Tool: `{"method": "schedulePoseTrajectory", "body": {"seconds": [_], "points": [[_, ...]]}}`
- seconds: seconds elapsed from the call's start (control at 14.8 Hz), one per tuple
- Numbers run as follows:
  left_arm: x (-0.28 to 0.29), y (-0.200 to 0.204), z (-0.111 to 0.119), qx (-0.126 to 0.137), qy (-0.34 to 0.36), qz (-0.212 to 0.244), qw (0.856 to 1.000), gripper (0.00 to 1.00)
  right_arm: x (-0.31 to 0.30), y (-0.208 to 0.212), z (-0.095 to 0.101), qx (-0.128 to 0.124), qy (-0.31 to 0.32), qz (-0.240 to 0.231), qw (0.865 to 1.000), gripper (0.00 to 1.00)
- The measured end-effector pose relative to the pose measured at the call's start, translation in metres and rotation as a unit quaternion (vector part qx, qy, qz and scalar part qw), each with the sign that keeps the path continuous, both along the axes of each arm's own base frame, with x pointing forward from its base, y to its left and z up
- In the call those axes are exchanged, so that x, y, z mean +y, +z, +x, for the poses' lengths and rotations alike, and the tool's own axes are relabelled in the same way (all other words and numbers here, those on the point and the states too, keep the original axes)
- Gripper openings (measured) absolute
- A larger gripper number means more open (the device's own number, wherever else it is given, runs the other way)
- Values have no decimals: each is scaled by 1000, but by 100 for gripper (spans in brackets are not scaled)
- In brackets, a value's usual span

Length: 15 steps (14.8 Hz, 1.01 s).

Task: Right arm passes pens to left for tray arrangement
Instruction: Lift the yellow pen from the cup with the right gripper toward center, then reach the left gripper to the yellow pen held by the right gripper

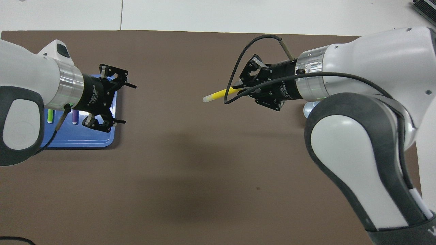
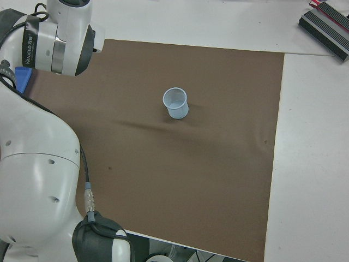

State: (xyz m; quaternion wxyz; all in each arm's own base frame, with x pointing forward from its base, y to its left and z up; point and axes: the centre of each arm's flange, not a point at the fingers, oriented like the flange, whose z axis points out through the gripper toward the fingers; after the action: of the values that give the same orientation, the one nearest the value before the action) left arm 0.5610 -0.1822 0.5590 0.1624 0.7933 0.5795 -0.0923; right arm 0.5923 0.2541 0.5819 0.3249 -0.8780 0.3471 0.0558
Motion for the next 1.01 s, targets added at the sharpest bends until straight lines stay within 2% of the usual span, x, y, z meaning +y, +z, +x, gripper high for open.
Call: {"method": "schedulePoseTrajectory", "body": {"seconds": [0.13,0.27,0.54,0.67,0.88,1.01], "points": [[-30,10,-6,13,83,-24,996,100,17,-4,-2,5,-16,5,1000,19],[-69,18,-17,28,162,-45,985,100,34,-9,-4,9,-29,10,1000,19],[-123,24,-39,40,213,-70,974,100,46,-17,-6,16,-31,10,999,19],[-134,19,-43,29,222,-82,971,100,45,-17,-5,16,-33,10,999,19],[-137,-7,-48,-1,244,-98,965,99,45,-17,-5,16,-33,10,999,19],[-139,-21,-53,-18,269,-113,956,97,45,-17,-5,16,-33,10,999,19]]}}
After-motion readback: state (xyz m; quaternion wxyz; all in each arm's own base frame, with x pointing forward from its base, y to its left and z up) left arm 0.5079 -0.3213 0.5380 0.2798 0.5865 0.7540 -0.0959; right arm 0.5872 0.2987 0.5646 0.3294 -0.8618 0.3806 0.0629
